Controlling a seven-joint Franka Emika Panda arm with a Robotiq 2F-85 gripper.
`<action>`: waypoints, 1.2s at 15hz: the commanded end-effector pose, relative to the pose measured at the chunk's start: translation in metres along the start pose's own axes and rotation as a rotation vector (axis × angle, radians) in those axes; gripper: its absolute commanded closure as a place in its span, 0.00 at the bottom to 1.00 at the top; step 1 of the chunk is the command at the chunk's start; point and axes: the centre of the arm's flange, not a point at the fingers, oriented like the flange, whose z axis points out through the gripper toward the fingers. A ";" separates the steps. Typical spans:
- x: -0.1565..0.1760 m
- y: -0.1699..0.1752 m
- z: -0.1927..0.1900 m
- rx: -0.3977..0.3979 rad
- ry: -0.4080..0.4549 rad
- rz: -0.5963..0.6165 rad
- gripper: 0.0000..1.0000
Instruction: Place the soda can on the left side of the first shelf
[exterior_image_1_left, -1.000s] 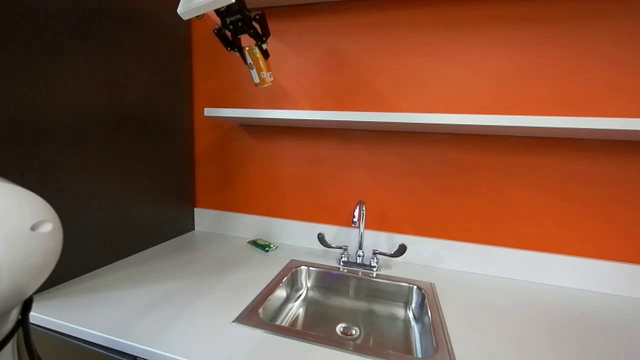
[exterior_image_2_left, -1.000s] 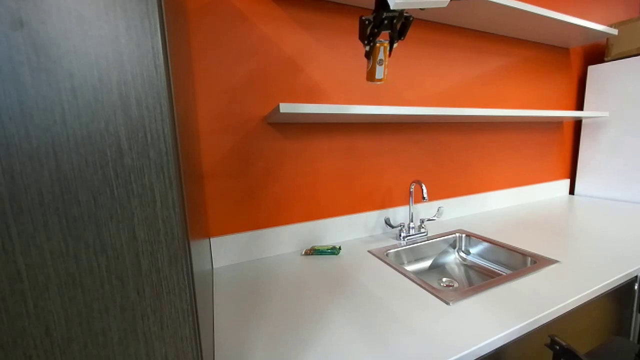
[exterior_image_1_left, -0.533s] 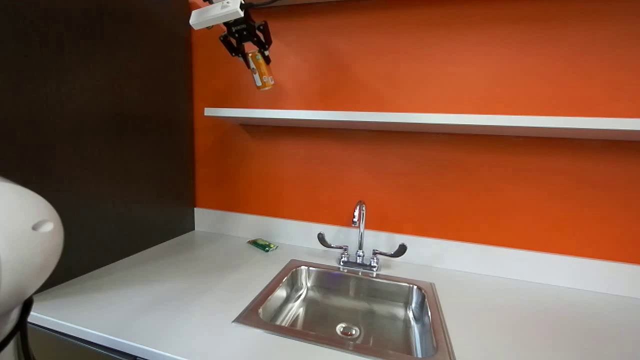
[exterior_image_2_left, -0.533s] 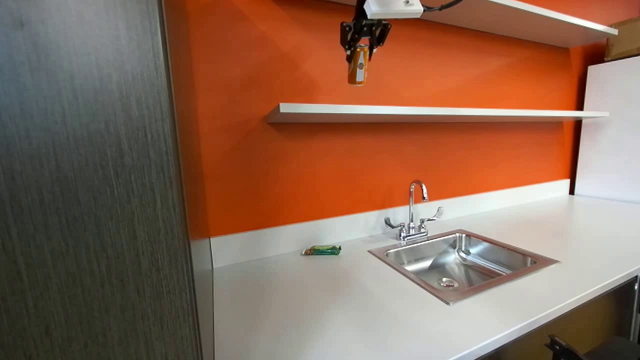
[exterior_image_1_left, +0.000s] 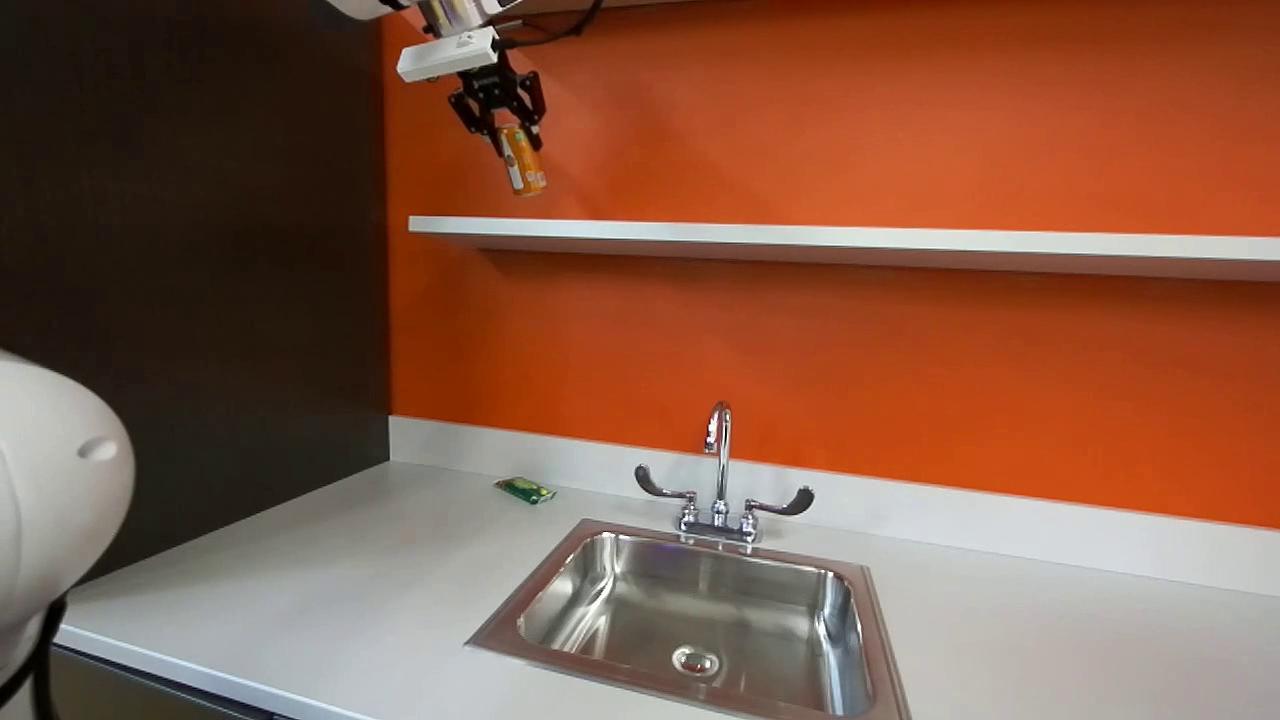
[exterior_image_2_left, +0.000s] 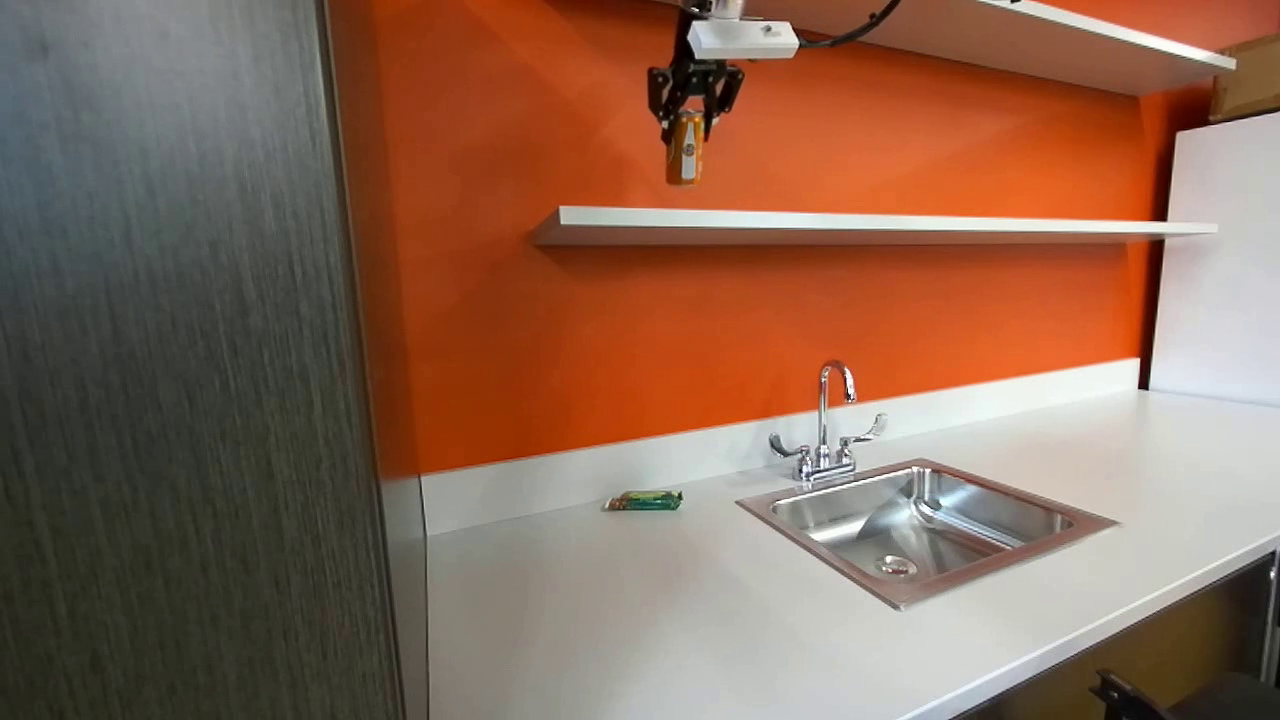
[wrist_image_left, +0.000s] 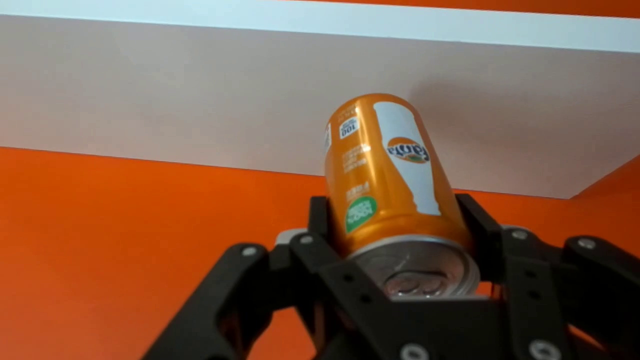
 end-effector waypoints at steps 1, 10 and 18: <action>0.037 -0.004 0.004 -0.014 -0.046 -0.002 0.62; 0.058 -0.003 0.032 -0.019 -0.128 0.021 0.62; 0.066 -0.004 0.051 -0.022 -0.175 0.034 0.62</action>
